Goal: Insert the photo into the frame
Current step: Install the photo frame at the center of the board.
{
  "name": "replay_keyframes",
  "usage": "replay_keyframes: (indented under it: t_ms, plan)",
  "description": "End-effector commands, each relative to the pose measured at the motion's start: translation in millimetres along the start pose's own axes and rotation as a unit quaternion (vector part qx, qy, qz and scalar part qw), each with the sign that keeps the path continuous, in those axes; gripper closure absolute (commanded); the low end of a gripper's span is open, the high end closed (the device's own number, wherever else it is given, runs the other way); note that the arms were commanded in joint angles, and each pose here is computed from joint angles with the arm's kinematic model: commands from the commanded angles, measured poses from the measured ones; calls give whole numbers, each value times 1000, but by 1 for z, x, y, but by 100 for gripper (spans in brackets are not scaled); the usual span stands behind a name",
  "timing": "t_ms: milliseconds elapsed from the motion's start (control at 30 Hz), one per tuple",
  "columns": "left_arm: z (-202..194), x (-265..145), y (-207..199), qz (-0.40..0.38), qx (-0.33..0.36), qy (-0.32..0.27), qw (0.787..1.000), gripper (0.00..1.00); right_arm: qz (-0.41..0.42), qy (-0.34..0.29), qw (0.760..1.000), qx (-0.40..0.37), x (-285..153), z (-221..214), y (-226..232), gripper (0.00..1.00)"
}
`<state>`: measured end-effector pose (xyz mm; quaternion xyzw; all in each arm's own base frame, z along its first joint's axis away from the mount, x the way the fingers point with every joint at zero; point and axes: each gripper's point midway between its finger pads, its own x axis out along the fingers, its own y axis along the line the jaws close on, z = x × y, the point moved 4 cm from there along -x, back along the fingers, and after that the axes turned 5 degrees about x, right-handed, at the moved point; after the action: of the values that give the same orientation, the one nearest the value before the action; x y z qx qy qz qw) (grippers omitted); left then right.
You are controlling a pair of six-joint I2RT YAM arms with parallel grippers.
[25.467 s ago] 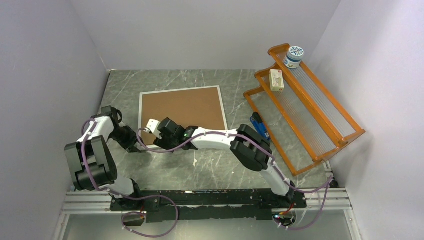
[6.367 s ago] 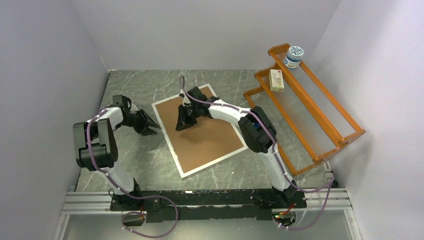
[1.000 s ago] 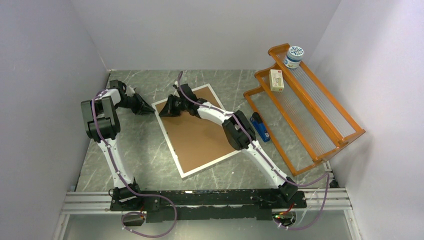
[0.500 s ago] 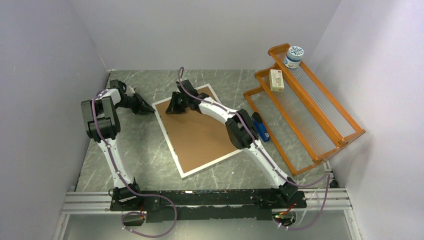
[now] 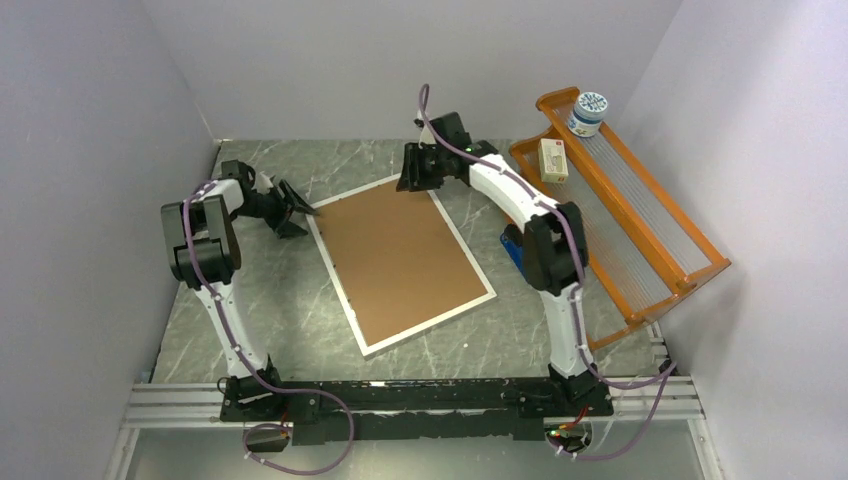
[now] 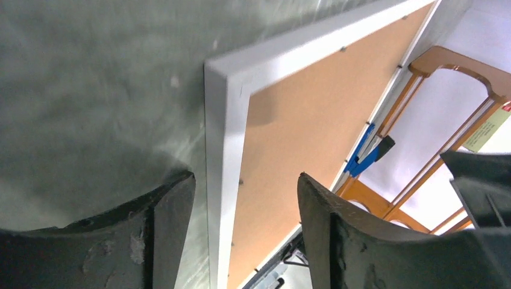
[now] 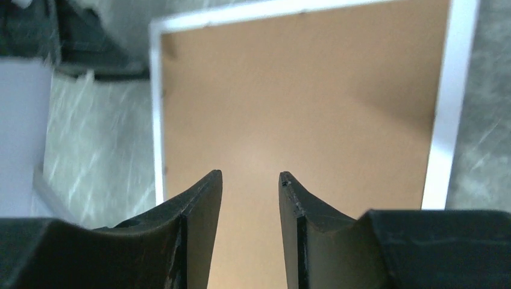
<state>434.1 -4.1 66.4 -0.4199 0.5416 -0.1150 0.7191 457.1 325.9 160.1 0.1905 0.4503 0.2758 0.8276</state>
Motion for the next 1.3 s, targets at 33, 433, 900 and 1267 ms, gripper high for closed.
replay_keyframes:
  t_ms: [33,433,900,1267]
  plan:
    - [-39,-5,-18,18,13,9,1000,29,127,149,974,-116,-44,-91,32,57]
    - [-142,-10,-20,114,23,-36,993,31,214,276,927,-135,-68,-233,54,72]
    - [-202,10,-1,111,16,39,993,66,227,299,919,-121,-60,-284,60,88]
    - [-200,4,18,191,27,42,980,74,250,316,905,-135,-79,-298,50,89]
